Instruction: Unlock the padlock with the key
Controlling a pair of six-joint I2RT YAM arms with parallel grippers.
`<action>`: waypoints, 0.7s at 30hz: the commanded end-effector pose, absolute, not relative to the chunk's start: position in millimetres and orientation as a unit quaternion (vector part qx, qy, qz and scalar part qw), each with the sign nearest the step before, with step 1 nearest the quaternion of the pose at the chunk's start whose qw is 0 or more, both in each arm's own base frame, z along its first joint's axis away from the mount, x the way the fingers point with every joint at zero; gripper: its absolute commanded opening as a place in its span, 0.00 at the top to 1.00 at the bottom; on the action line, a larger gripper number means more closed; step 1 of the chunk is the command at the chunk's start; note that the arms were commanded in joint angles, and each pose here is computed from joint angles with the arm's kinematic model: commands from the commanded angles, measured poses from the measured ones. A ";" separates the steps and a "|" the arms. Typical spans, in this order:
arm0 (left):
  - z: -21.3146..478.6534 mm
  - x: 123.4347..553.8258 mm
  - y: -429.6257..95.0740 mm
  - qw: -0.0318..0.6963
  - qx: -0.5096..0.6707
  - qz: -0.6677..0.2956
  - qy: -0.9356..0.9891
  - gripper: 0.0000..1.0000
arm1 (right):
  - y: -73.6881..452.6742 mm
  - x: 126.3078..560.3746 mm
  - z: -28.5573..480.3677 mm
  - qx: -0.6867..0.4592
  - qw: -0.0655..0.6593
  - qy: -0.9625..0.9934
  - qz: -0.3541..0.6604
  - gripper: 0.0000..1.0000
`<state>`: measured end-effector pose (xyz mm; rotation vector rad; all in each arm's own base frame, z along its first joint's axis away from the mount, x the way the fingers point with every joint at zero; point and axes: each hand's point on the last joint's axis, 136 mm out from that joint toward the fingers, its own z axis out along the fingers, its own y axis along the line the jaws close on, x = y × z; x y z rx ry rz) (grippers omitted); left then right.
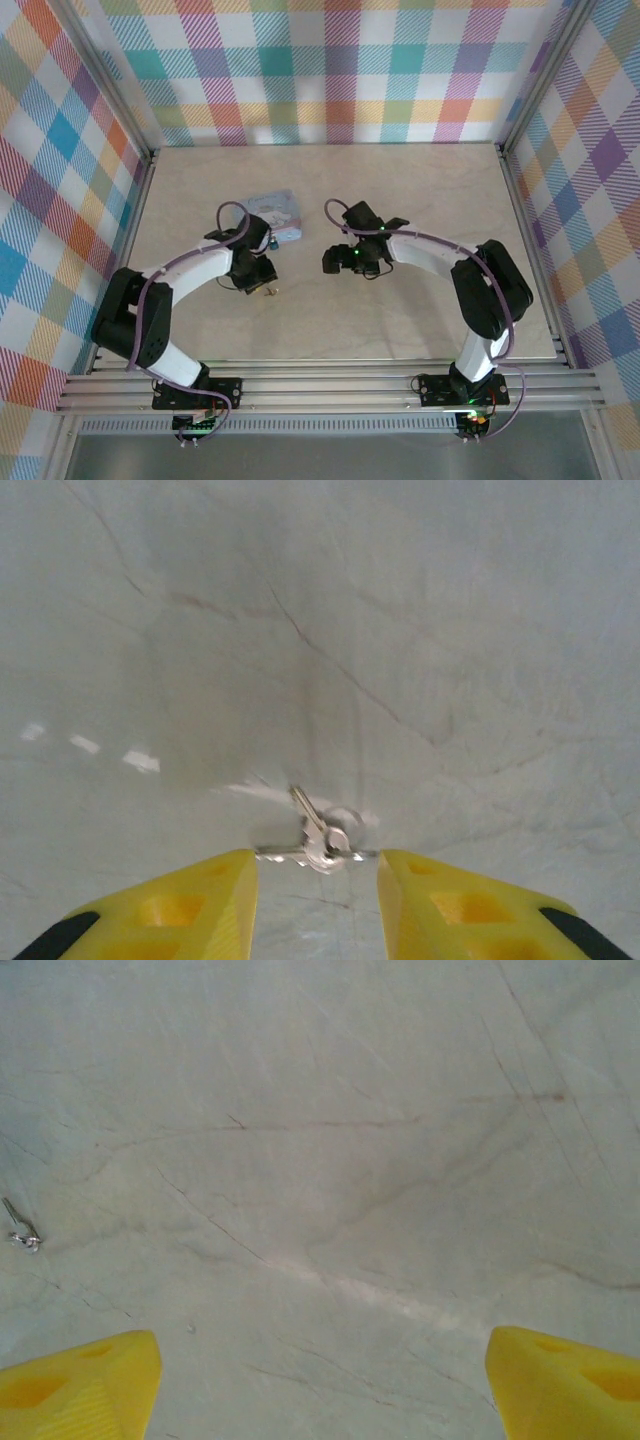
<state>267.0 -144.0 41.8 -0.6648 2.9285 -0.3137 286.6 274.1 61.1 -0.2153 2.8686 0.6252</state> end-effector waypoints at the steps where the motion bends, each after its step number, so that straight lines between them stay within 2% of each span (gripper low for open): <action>1: 37.9 260.8 -143.8 0.050 -0.247 -0.071 0.965 0.63 | 279.3 289.5 75.1 -0.060 0.123 0.962 0.238 0.16; 6: 33.1 254.5 -137.7 0.041 -0.244 -0.043 0.968 0.62 | 279.6 287.9 70.3 -0.059 0.126 0.961 0.239 0.16; 11: 25.3 251.1 -144.5 0.024 -0.245 -0.056 0.968 0.63 | 284.5 292.0 68.2 -0.062 0.127 0.960 0.240 0.16; 21: 14.0 253.6 -152.2 0.017 -0.232 -0.054 0.971 0.67 | 285.7 292.8 64.2 -0.063 0.124 0.961 0.238 0.16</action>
